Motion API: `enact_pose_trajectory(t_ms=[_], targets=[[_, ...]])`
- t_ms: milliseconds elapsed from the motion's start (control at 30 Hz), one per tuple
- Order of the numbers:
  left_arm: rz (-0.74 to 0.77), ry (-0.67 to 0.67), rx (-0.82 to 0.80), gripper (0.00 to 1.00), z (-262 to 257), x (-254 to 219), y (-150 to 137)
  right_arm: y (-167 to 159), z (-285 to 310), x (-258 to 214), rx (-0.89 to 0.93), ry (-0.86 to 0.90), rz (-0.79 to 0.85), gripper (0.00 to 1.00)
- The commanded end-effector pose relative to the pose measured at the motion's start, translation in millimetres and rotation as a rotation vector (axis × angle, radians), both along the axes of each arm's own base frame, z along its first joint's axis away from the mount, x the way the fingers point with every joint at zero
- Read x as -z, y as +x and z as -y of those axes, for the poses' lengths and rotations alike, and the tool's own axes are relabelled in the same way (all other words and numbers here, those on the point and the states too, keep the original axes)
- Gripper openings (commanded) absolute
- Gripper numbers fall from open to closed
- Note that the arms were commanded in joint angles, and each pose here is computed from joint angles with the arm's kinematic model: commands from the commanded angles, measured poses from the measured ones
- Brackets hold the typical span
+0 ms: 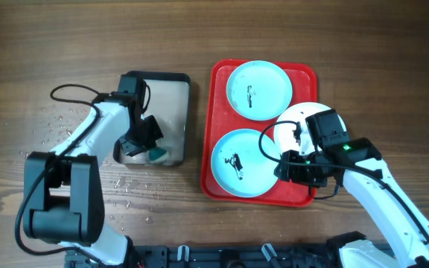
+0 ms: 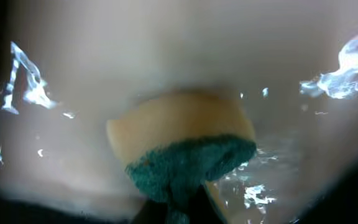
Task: Clean dirty plates on tray and stack at the side
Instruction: 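Lift sponge with left gripper and bring it onto the tilted white plate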
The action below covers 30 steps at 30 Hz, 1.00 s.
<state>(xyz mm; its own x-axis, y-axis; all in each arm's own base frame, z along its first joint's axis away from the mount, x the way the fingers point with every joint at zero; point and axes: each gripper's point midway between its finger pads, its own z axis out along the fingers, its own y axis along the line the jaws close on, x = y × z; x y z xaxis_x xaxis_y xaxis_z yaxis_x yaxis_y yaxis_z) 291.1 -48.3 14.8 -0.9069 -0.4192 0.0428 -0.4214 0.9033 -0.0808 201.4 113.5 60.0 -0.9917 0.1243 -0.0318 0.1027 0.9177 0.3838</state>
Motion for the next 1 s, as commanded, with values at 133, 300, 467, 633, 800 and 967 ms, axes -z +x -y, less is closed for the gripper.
enact_pose_trajectory(t_ms=[133,300,467,633,800,967], targets=[[0.249,-0.203,0.178,0.04,50,-121,36,17,-6,44,0.000,-0.025,-0.074,0.37],[0.231,-0.284,0.299,0.04,100,-122,21,28,-4,74,0.089,-0.060,-0.122,0.16],[0.256,-0.322,0.427,0.04,163,-102,16,39,-4,74,0.137,-0.060,-0.095,0.04],[0.170,-0.286,0.474,0.04,206,-45,-1,41,-1,75,0.207,-0.074,-0.107,0.04],[0.126,-0.241,0.536,0.04,232,12,-8,41,-1,75,0.213,-0.073,-0.110,0.04],[0.129,0.102,0.455,0.04,179,41,4,41,-1,75,0.212,-0.073,-0.110,0.04]])
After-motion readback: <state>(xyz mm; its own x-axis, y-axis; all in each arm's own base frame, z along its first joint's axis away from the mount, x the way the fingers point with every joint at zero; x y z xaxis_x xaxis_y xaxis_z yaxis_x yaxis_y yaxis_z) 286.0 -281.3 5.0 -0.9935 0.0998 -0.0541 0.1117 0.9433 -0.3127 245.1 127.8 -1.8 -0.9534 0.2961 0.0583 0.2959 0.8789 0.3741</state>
